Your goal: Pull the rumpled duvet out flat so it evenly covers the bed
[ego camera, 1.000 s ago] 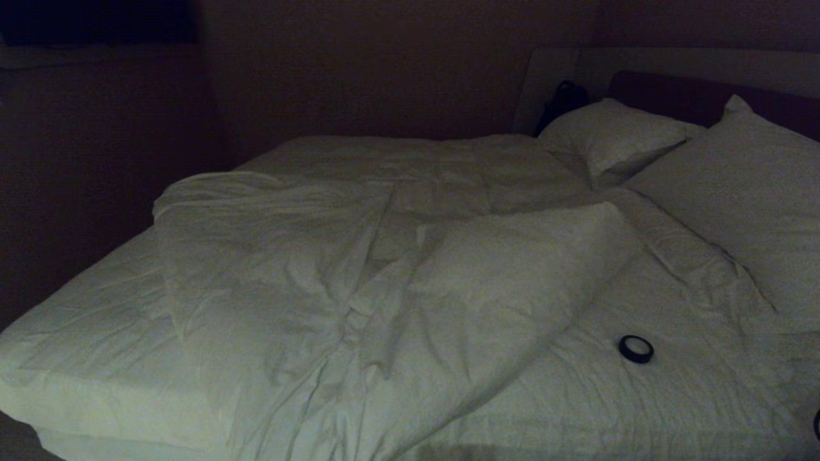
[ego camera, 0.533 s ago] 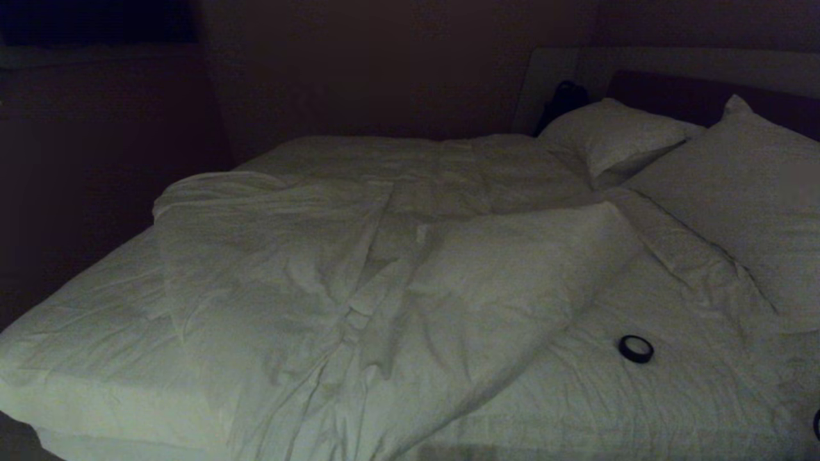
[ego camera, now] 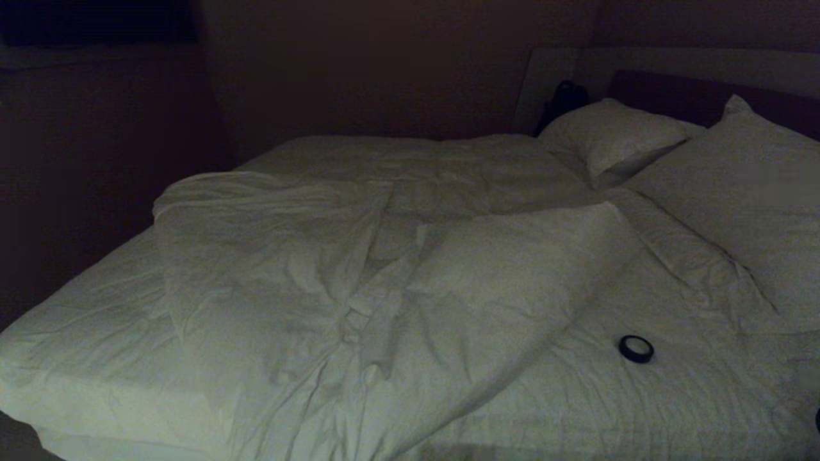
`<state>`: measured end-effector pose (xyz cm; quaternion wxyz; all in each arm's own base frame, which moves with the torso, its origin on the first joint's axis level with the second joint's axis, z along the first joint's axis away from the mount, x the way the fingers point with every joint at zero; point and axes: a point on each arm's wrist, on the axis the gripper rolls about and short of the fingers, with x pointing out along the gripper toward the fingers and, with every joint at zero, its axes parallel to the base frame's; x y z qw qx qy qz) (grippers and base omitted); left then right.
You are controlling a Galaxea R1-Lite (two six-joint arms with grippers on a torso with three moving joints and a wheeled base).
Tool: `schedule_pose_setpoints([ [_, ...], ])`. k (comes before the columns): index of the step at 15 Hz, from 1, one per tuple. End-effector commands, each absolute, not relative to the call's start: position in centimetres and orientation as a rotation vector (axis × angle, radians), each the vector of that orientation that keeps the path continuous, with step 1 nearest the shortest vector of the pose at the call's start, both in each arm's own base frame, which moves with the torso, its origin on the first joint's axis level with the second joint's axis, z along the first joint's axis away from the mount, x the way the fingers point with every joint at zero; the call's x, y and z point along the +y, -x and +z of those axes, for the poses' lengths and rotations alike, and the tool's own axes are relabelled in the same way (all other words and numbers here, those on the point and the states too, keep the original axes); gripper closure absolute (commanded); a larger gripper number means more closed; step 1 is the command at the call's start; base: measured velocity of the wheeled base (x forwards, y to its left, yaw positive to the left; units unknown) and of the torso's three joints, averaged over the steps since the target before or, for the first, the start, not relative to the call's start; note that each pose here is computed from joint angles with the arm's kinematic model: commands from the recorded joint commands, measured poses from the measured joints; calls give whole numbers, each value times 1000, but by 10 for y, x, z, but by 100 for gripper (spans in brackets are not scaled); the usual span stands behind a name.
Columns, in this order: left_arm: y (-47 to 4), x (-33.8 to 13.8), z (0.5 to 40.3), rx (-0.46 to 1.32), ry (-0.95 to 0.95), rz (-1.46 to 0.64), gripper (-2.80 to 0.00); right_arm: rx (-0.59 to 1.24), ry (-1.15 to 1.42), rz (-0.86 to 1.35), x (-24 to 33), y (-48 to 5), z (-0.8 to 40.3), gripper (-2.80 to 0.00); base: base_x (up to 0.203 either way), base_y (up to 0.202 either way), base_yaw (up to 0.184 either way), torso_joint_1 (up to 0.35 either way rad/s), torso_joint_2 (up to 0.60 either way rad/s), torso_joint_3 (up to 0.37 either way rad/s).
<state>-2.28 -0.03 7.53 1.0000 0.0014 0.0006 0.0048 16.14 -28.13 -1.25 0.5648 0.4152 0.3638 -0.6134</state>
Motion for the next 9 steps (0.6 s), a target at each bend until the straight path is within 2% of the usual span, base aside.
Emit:
schedule_pose_setpoints([
  [1, 23, 0, 75, 1, -3, 9, 0, 756, -1031, -1303, -273, -161, 13, -280, 0, 0, 0, 0, 0, 0],
  [6, 23, 0, 75, 2, -3, 9, 0, 711, -1068, -1071, -255, -155, 36, -280, 0, 0, 0, 0, 0, 0],
  [7, 23, 0, 75, 2, -3, 9, 0, 701, -1055, -1061, -253, -155, 37, 0, 0, 0, 0, 0, 0, 0],
  [9, 23, 0, 75, 2, -3, 9, 0, 667, -1004, -1032, -245, -154, 36, 0, 0, 0, 0, 0, 0, 0],
])
